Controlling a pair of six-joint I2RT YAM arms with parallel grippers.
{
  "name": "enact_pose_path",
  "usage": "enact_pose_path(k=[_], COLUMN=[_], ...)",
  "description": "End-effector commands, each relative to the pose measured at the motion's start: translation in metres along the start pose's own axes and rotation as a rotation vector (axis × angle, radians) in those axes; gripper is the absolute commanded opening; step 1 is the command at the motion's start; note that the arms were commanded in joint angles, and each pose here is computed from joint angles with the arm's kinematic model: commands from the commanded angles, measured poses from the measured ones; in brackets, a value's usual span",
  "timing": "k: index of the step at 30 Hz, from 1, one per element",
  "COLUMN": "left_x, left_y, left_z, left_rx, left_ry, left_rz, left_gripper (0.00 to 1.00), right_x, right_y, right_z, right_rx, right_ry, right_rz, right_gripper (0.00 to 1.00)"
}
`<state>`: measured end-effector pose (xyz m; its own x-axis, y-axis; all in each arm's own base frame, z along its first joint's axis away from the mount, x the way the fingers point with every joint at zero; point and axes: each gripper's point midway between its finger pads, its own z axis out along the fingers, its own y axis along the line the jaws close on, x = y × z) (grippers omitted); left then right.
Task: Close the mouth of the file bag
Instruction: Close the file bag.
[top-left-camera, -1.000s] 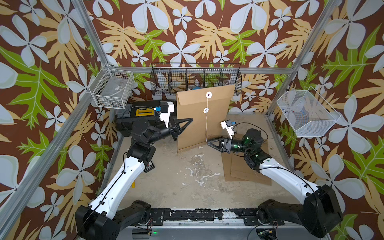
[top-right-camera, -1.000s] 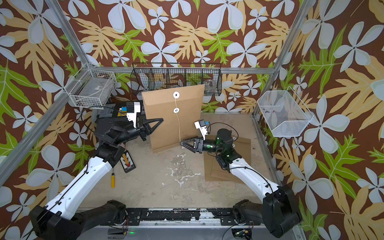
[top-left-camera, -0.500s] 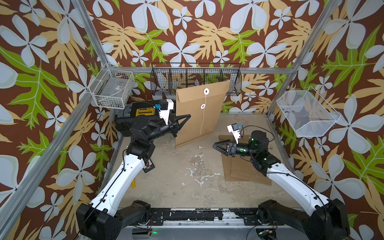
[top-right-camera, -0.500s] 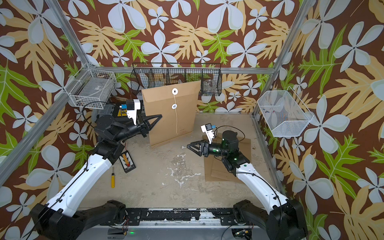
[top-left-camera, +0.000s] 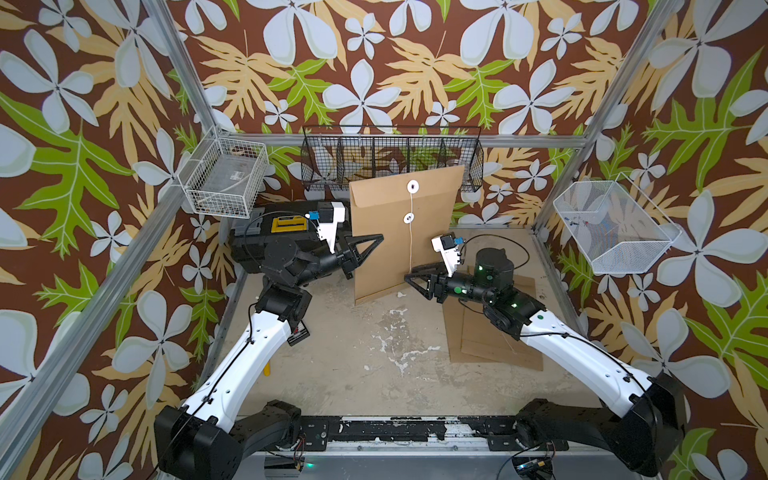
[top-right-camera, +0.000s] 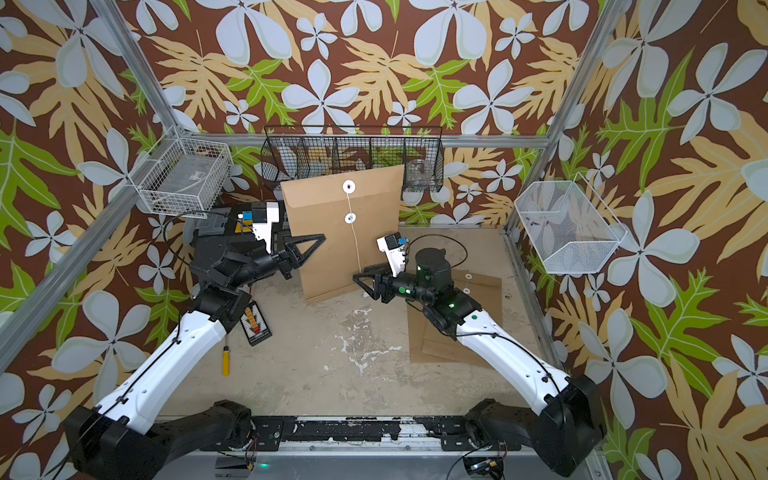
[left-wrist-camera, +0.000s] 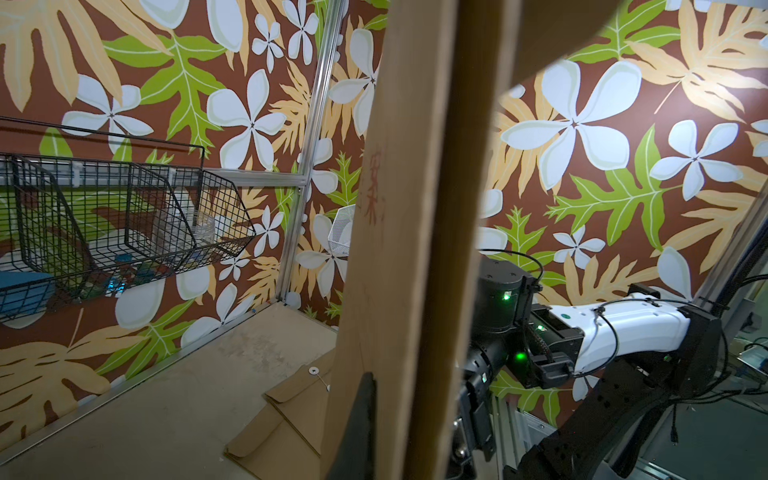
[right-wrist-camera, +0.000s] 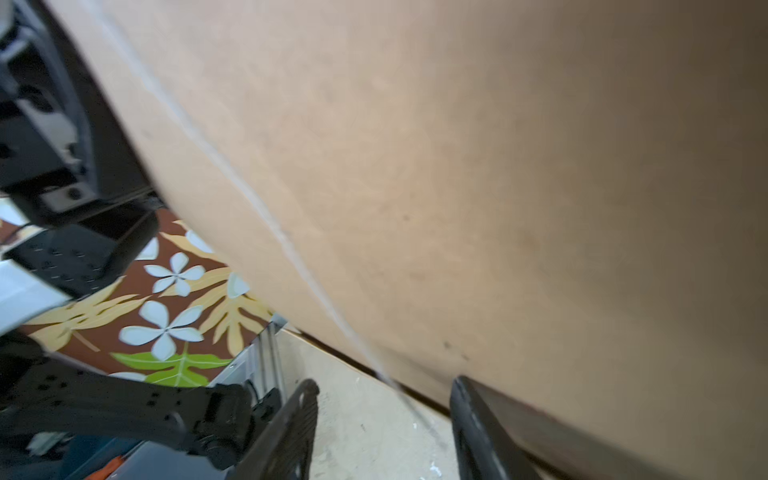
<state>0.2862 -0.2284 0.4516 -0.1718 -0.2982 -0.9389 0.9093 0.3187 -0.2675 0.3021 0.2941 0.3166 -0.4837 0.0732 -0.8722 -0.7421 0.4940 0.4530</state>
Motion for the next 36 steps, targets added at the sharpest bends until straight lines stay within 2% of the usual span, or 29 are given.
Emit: enact_pose_path(k=[1,4,13,21,23,26,31,36], left_x=[-0.009,-0.009,-0.006,-0.006,-0.007,-0.006,-0.005,0.005], left_y=[-0.015,-0.017,-0.017,-0.017,-0.018,-0.017,-0.007,0.004], left_z=[-0.001,-0.002,-0.001,0.0,0.0,-0.001,0.0,0.002], left_rx=[0.052,0.054,0.057,0.058,0.061,0.054,0.008,-0.029], left_ry=[-0.031,-0.028,-0.025,-0.027,-0.028,-0.028,-0.027,0.004], left_rz=[0.01,0.005,-0.003,-0.01,-0.011,-0.011,-0.028,-0.042], left_gripper=[0.0,0.0,0.0,0.0,0.0,0.0,0.0,0.0], right_x=[-0.013,-0.016,-0.018,-0.018,-0.018,-0.021,-0.02,-0.006], right_y=[-0.013,-0.011,0.0,0.015,0.014,0.016,0.018,0.036], right_z=[0.002,0.004,0.013,0.023,0.025,0.024,0.017,0.022], right_rx=[0.119,0.133,0.084,0.028,0.028,0.022,0.032,0.057], right_ry=[-0.06,-0.073,-0.091,-0.101,-0.105,-0.119,-0.128,-0.061], right_rz=[-0.095,-0.137,-0.129,-0.115,-0.107,-0.101,-0.099,-0.144], right_gripper=[0.52,0.49,0.4,0.37,0.32,0.18,0.0,0.0])
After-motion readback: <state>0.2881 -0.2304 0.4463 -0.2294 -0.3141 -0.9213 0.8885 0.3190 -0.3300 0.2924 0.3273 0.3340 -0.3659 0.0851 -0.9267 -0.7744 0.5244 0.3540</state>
